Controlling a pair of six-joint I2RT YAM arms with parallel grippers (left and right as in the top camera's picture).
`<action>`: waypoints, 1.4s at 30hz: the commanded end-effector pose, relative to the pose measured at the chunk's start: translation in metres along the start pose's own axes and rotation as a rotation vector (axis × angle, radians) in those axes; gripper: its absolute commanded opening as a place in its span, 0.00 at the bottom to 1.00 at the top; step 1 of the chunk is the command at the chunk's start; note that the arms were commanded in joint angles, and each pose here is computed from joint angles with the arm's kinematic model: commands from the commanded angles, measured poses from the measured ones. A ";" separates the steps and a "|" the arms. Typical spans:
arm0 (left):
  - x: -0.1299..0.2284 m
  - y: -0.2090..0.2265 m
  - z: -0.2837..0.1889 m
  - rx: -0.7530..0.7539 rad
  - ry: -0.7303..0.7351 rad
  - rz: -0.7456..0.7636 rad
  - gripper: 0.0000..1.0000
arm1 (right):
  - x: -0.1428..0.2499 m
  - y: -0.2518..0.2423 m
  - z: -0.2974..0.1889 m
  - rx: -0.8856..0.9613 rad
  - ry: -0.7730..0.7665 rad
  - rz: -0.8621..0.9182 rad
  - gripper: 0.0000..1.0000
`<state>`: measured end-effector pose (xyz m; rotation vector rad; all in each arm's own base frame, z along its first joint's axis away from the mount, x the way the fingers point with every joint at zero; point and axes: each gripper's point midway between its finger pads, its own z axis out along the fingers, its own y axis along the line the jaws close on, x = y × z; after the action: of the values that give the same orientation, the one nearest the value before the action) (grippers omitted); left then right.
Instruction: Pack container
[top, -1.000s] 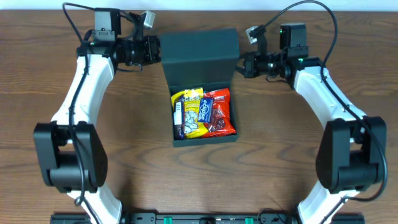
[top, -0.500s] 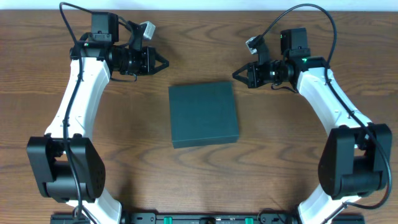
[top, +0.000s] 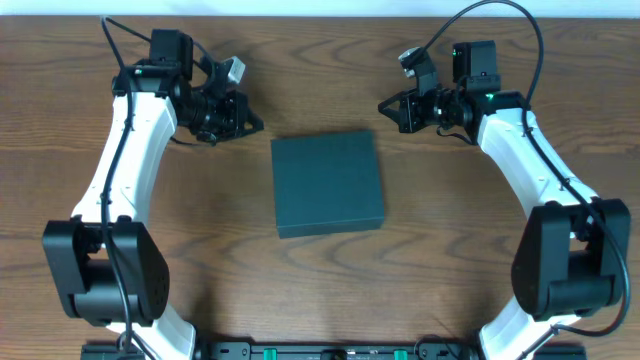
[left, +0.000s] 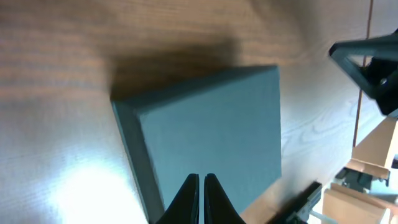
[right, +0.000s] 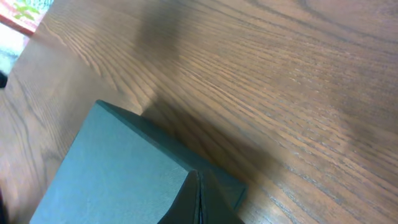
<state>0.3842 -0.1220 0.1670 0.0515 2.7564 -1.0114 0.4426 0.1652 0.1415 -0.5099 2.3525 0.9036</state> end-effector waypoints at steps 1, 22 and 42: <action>0.002 -0.017 -0.025 -0.020 -0.048 0.061 0.06 | -0.026 0.025 -0.025 -0.009 -0.068 -0.051 0.01; 0.116 -0.106 -0.149 -0.047 -0.203 0.386 0.06 | 0.003 0.141 -0.157 -0.013 -0.094 -0.077 0.25; 0.180 -0.102 -0.173 -0.148 -0.194 0.353 0.95 | 0.058 0.154 -0.168 -0.017 0.086 0.186 0.99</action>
<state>0.1638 -0.1043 0.3263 0.3929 2.4996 -0.7703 0.2574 0.1444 0.2770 -0.3445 2.5163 0.9870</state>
